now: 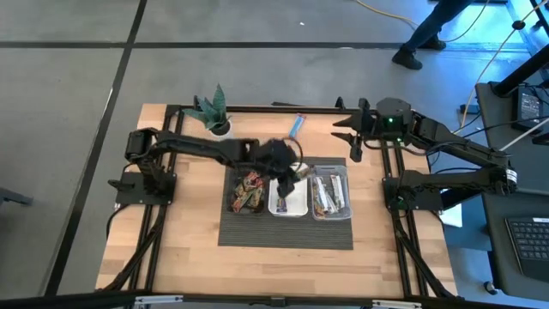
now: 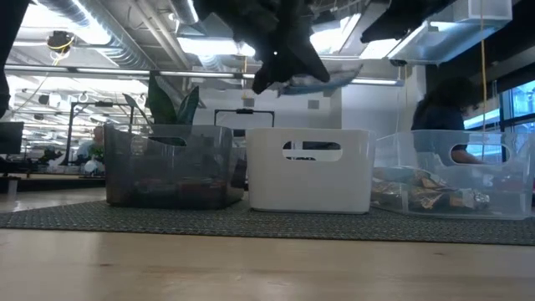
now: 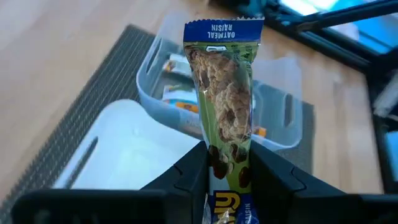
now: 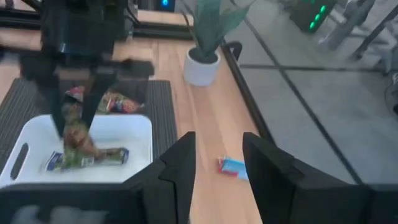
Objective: Pick and place Granola Bars by type
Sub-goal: Put the blue granola bar into the white bin, then put the red granola bar into the black bin
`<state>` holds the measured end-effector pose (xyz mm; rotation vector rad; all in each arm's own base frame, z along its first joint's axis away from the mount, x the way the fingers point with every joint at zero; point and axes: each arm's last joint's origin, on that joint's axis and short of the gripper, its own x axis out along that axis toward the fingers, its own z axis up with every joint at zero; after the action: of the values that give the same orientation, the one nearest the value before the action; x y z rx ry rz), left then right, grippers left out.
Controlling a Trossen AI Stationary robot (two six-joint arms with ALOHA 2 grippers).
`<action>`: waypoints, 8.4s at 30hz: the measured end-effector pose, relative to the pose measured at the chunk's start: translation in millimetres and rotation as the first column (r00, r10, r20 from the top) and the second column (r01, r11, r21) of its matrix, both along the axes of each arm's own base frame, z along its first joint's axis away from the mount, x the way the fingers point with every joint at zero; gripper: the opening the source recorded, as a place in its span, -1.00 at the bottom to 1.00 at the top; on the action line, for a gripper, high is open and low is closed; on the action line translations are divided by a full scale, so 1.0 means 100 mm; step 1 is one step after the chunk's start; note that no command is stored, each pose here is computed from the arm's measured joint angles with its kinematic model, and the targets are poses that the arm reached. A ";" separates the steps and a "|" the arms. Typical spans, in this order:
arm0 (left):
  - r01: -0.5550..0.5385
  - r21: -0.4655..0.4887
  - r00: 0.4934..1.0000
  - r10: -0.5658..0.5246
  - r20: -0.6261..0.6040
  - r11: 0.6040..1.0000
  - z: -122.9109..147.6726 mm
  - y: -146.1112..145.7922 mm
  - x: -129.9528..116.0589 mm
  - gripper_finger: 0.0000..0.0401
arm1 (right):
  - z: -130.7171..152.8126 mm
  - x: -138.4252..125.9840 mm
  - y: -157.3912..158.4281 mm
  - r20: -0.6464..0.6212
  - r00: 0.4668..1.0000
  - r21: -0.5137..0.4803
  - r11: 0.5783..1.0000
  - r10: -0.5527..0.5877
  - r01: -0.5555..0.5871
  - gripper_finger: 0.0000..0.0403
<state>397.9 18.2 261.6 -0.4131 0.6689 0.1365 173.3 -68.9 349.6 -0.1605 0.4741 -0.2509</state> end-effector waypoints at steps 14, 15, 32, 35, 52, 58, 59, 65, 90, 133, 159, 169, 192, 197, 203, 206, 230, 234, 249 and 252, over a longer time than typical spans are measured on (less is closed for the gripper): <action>-0.535 -0.209 0.842 0.495 -0.215 0.819 -0.23 -0.20 -0.08 -0.55 | 0.04 0.02 -0.01 0.035 0.999 -0.042 0.999 0.011 -0.010 -0.32; -0.554 -0.212 0.829 0.510 -0.229 0.805 -0.27 -0.19 -0.08 -0.55 | 0.04 0.02 -0.01 0.034 0.999 -0.042 0.999 0.012 -0.010 -0.32; -0.543 -0.237 0.832 0.479 -0.279 0.806 -0.66 -0.18 0.12 -0.55 | 0.02 0.01 -0.01 0.010 1.000 -0.032 0.999 0.009 -0.008 -0.32; -0.516 -0.241 0.850 0.458 -0.259 0.822 -0.64 -0.18 0.13 -0.55 | 0.02 0.01 -0.01 0.010 1.000 -0.032 0.999 0.008 -0.008 -0.32; -0.429 -0.291 0.899 0.373 -0.230 0.855 -0.46 -0.11 0.10 -0.16 | 0.02 0.01 -0.01 0.013 1.000 -0.035 0.999 0.009 -0.009 -0.32; -0.392 -0.260 0.920 0.376 -0.110 0.883 -0.18 0.09 0.03 -0.13 | 0.02 0.01 -0.01 0.014 1.000 -0.035 0.999 0.009 -0.008 -0.32; -0.386 -0.249 0.922 0.380 -0.072 0.888 -0.13 0.14 0.03 -0.13 | 0.02 0.01 -0.01 0.014 1.000 -0.035 0.999 0.009 -0.008 -0.32; -0.343 -0.141 0.933 0.354 0.061 0.929 -0.01 0.51 0.04 0.00 | 0.04 0.01 -0.01 0.029 1.000 -0.041 0.999 0.009 -0.007 -0.32; -0.555 -0.023 0.827 0.555 0.090 0.831 0.00 2.00 -0.52 0.47 | 0.10 0.01 -0.07 0.073 0.985 -0.117 0.980 -0.156 0.163 -0.32; -0.465 -0.067 0.848 0.422 -0.322 0.883 -0.77 2.35 0.39 0.47 | 0.13 -0.02 -0.16 0.112 0.960 -0.127 0.954 -0.257 0.270 -0.32; -0.359 -0.007 0.855 0.326 -0.404 0.933 -0.75 2.26 0.32 0.47 | -0.56 0.35 -1.46 -0.243 0.968 0.350 0.926 -0.057 0.142 -0.32; -0.344 0.077 0.862 0.347 -0.368 0.936 -0.14 2.20 0.08 0.47 | -0.78 0.67 -1.99 -0.410 0.875 0.259 0.953 0.257 -0.159 -0.32; -0.324 0.167 0.730 0.359 -0.581 0.931 0.13 1.82 -0.20 0.47 | -1.27 1.20 -2.21 -0.589 0.752 0.002 0.931 0.296 -0.365 -0.18; -0.307 0.173 0.730 0.348 -0.589 0.936 0.13 1.79 -0.19 0.47 | -1.25 1.22 -2.21 -0.558 0.765 -0.010 0.919 0.322 -0.394 0.15; -0.249 0.221 0.741 0.332 -0.584 0.943 0.13 1.77 -0.37 0.47 | -1.25 1.23 -2.20 -0.527 0.776 0.005 0.914 0.348 -0.406 0.41; -0.189 0.208 0.827 0.270 -0.493 0.960 0.10 1.82 -0.49 0.47 | -1.25 1.23 -2.20 -0.532 0.770 -0.011 0.906 0.354 -0.424 0.44; 0.016 0.101 0.977 0.006 -0.215 0.995 -0.48 2.14 -0.55 0.47 | -2.17 1.50 -2.30 -0.633 0.682 0.094 0.911 0.366 -0.401 0.45; 0.017 0.098 0.975 0.005 -0.222 0.995 -0.49 2.13 -0.55 0.47 | -2.19 1.50 -2.31 -0.623 0.694 0.100 0.917 0.360 -0.386 0.45; 0.018 0.087 0.974 0.003 -0.227 0.996 -0.49 2.10 -0.54 0.47 | -2.24 1.47 -2.28 -0.618 0.695 0.193 0.928 0.367 -0.319 -0.07; 0.020 0.087 0.974 0.000 -0.228 0.996 -0.49 2.09 -0.53 0.47 | -2.24 1.46 -2.28 -0.613 0.709 0.218 0.937 0.349 -0.274 -0.21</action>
<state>344.5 227.7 212.4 -0.3104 0.8872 0.2056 319.8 -296.7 125.3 -0.2158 1.1409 0.1866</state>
